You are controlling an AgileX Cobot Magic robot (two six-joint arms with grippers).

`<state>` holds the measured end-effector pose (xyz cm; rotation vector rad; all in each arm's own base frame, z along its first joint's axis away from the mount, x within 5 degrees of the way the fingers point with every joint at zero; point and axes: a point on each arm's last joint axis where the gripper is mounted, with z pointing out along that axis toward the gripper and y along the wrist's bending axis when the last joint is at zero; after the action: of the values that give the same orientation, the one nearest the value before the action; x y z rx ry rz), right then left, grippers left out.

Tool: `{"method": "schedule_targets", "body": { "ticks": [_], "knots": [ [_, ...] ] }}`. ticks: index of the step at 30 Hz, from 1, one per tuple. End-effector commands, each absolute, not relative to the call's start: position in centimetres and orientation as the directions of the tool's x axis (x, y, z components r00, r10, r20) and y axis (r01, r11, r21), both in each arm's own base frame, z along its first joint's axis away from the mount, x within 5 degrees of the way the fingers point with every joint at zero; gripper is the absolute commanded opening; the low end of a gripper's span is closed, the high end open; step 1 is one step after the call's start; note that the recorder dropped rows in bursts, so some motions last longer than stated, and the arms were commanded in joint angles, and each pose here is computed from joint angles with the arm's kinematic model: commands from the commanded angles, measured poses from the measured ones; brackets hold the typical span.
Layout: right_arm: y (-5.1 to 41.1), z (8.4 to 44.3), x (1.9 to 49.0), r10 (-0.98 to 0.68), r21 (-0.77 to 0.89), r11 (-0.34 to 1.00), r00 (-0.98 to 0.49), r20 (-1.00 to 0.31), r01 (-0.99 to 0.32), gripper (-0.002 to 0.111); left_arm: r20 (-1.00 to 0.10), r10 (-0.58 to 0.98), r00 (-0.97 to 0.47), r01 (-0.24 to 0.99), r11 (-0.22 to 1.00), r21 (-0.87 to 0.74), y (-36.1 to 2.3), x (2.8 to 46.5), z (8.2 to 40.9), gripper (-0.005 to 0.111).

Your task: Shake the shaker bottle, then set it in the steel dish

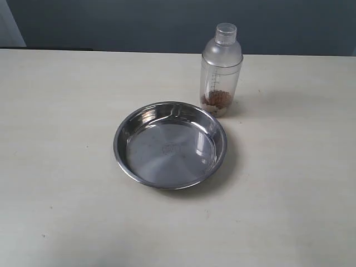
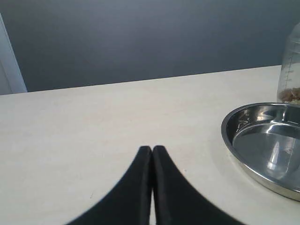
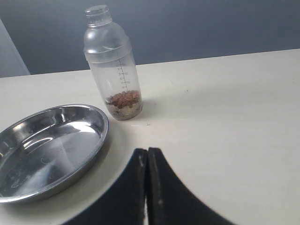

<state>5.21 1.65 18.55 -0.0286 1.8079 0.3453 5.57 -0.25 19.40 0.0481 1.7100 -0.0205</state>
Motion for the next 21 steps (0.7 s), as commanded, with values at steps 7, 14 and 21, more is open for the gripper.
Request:
{"method": "schedule_targets", "body": {
  "ticks": [7,14,21],
  "knots": [
    [1.6,18.6,5.2,0.163,0.217,0.955,-0.255,-0.953,-0.201,-0.001,-0.992,0.021,-0.128,0.048,0.999,0.015,-0.3,5.6,19.4,0.000],
    [1.6,18.6,5.2,0.163,0.217,0.955,-0.255,-0.953,-0.201,-0.001,-0.999,0.028,-0.015,0.042,0.999,0.028,-0.2,5.6,20.4,0.000],
    [1.6,18.6,5.2,0.163,0.217,0.955,-0.255,-0.953,-0.201,-0.001,-0.919,-0.348,0.185,0.079,0.938,-0.339,0.1,5.5,22.4,0.000]
  ]
}}
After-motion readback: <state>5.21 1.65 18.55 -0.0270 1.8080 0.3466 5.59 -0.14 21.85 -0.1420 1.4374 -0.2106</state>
